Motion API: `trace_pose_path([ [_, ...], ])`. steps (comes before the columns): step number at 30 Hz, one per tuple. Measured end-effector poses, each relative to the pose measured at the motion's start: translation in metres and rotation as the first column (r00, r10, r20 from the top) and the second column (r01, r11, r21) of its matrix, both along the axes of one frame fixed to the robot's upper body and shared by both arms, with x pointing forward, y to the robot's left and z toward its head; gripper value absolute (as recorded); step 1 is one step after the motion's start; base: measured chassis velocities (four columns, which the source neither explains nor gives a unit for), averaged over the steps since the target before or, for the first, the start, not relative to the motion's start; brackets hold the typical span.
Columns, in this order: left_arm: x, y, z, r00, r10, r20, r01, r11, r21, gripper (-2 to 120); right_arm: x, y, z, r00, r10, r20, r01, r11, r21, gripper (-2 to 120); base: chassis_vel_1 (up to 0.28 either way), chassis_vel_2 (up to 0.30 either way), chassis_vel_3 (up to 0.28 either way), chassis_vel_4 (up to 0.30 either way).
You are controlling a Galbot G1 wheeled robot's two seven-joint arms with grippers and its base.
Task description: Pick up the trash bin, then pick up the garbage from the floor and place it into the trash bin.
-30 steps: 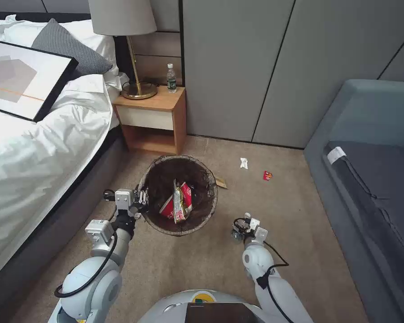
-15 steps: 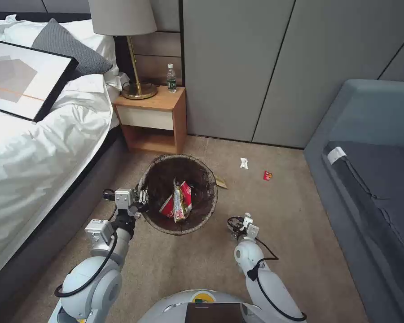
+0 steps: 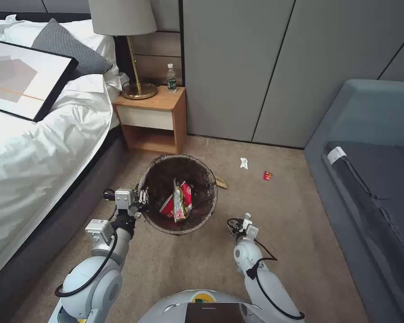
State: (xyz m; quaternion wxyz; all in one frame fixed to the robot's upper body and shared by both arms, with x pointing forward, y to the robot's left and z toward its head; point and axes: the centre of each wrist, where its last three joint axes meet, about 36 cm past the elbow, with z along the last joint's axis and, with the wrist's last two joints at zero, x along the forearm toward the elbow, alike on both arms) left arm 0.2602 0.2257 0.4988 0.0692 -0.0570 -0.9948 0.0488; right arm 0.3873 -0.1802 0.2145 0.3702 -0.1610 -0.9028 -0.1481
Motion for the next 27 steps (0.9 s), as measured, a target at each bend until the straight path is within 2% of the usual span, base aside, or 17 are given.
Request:
trace_pose_path([
  [3,0.0,0.0,0.0,1.0,-0.001,0.001,0.001,1.0,0.0,7,0.001,0.0,-0.002,1.0,-0.002,-0.006,0.002,1.0,0.002,59,0.0,0.0,0.0,0.0],
  [6,0.0,0.0,0.0,1.0,-0.002,0.001,0.002,1.0,0.0,7,0.002,0.0,-0.003,1.0,-0.006,-0.008,0.006,1.0,0.005,53,0.0,0.0,0.0,0.0],
  [8,0.0,0.0,0.001,1.0,-0.002,0.002,0.002,1.0,0.0,7,0.003,0.0,-0.005,1.0,-0.012,-0.011,0.013,1.0,0.011,43,0.0,0.0,0.0,0.0],
  [13,0.0,0.0,0.001,1.0,-0.005,0.003,0.005,1.0,-0.001,7,0.003,0.0,-0.004,1.0,-0.015,-0.008,0.015,1.0,0.013,31,0.0,0.0,0.0,0.0],
  [18,0.0,0.0,0.001,1.0,-0.006,0.003,0.006,1.0,0.0,7,-0.004,-0.002,0.004,1.0,0.009,0.019,-0.009,1.0,-0.009,28,0.0,0.0,0.0,0.0],
  [21,0.0,0.0,0.001,1.0,-0.006,0.004,0.006,1.0,0.0,7,-0.015,-0.021,0.032,0.984,0.119,0.129,-0.108,0.99,-0.088,28,0.0,0.0,0.0,0.0],
  [22,0.0,0.0,0.001,1.0,-0.006,0.004,0.006,1.0,0.0,7,-0.015,-0.021,0.032,0.984,0.119,0.129,-0.108,0.99,-0.088,28,0.0,0.0,0.0,0.0],
  [23,0.0,0.0,0.001,1.0,-0.007,0.003,0.007,1.0,0.0,7,-0.019,-0.032,0.043,0.967,0.181,0.179,-0.16,0.979,-0.127,28,0.0,0.0,0.0,0.0],
  [27,0.0,0.002,0.002,1.0,-0.006,0.004,0.006,1.0,0.003,7,-0.029,-0.068,0.087,0.895,0.354,0.271,-0.309,0.931,-0.195,28,0.0,0.0,0.0,0.0],
])
